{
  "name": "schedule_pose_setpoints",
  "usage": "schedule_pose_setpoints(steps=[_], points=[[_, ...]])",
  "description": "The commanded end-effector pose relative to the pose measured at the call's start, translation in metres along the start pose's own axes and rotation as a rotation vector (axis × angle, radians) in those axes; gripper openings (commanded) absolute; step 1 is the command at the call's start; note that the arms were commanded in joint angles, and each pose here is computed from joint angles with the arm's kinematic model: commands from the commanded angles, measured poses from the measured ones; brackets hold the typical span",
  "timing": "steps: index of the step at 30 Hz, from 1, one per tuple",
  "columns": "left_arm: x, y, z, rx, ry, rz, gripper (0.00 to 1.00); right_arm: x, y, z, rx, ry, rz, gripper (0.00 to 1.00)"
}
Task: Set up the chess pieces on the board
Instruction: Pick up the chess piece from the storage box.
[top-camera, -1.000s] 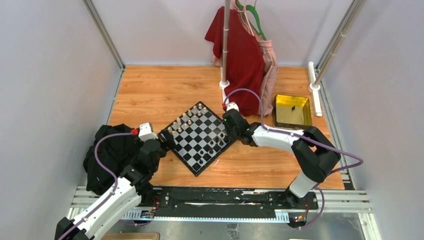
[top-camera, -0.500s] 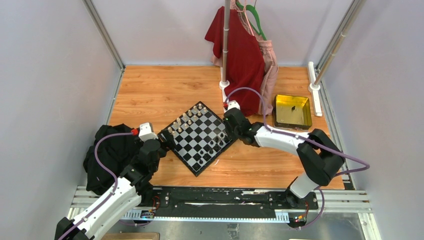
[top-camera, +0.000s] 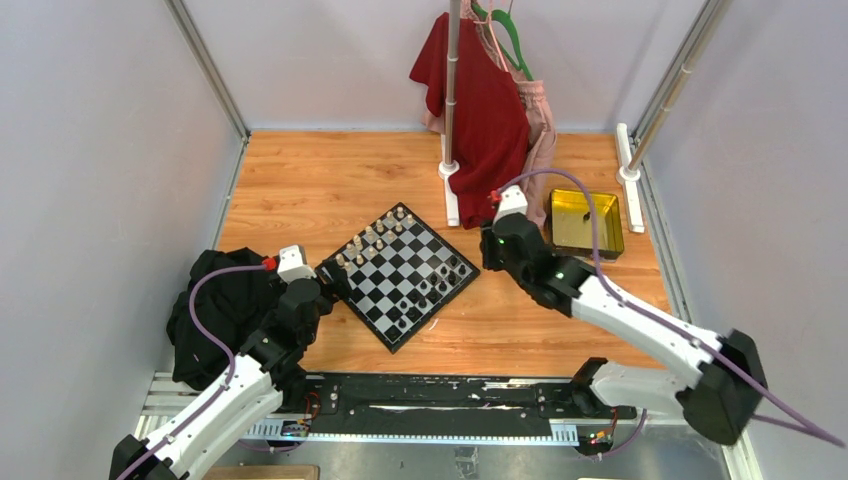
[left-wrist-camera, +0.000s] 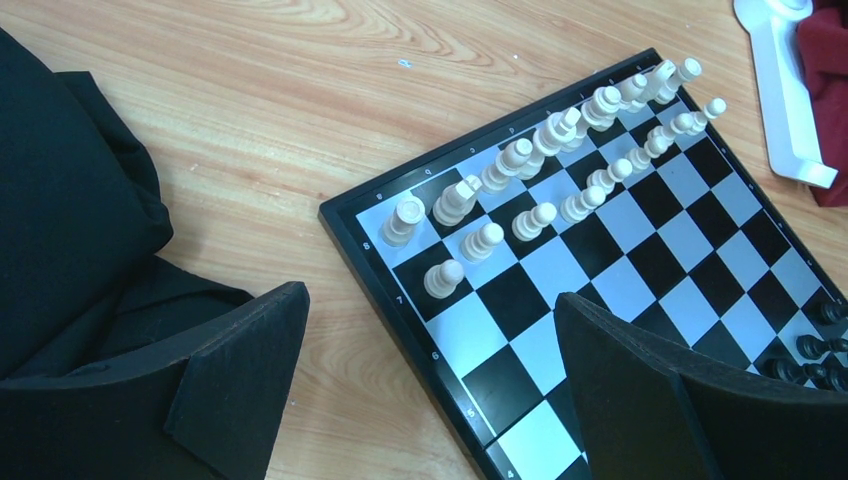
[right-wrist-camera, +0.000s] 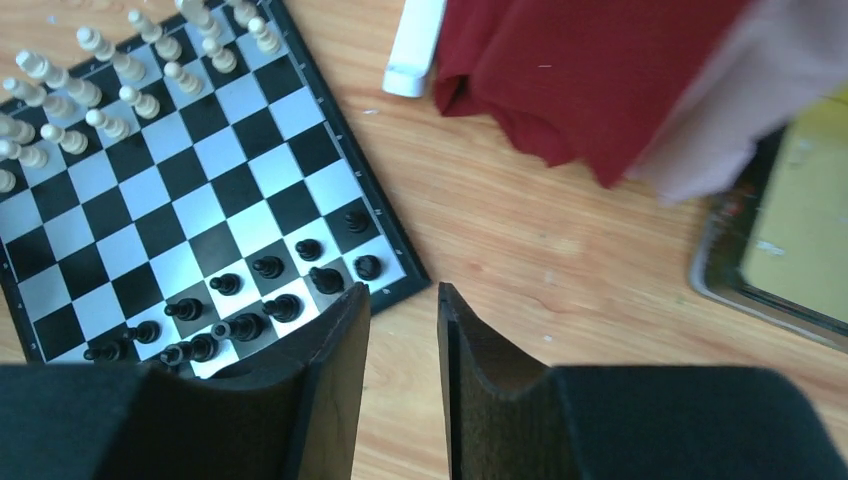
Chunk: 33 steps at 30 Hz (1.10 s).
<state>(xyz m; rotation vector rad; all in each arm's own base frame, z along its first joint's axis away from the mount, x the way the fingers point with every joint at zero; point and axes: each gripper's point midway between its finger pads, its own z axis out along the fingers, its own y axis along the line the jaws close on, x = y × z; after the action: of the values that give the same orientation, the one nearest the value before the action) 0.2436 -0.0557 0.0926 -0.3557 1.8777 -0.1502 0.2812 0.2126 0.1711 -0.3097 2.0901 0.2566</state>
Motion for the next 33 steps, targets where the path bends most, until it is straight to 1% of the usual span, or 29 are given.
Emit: schedule_pose_setpoints(steps=[1, 5, 10, 12, 17, 21, 23, 26, 33], points=[[-0.005, -0.004, 0.000, 0.018, -0.024, -0.010, 1.00, 0.003, -0.051, -0.030, 0.182, -0.050, 0.014, 0.38], [-0.005, -0.005, 0.000, 0.023, -0.021, -0.009, 1.00, 0.005, -0.100, -0.042, 0.302, -0.066, 0.124, 0.42], [-0.004, -0.006, 0.000, 0.026, -0.019, -0.008, 1.00, 0.010, -0.163, -0.043, 0.460, -0.069, 0.266, 0.42], [-0.005, -0.007, 0.000, 0.028, -0.019, -0.010, 1.00, 0.010, -0.186, -0.042, 0.513, -0.072, 0.320, 0.44], [-0.004, -0.007, 0.000, 0.028, -0.017, -0.007, 1.00, 0.014, -0.240, -0.026, 0.611, -0.068, 0.445, 0.45], [-0.004, -0.007, 0.001, 0.028, -0.017, -0.007, 1.00, 0.023, -0.275, 0.000, 0.658, -0.009, 0.493, 0.46], [-0.004, -0.007, 0.001, 0.028, -0.016, -0.006, 1.00, 0.025, -0.286, 0.012, 0.659, 0.007, 0.503, 0.46], [-0.004, -0.007, 0.002, 0.027, -0.014, -0.002, 1.00, 0.022, -0.297, 0.032, 0.645, 0.023, 0.502, 0.51], [-0.003, -0.007, 0.002, 0.024, -0.011, 0.000, 1.00, 0.017, -0.314, 0.067, 0.627, 0.059, 0.498, 0.53]])
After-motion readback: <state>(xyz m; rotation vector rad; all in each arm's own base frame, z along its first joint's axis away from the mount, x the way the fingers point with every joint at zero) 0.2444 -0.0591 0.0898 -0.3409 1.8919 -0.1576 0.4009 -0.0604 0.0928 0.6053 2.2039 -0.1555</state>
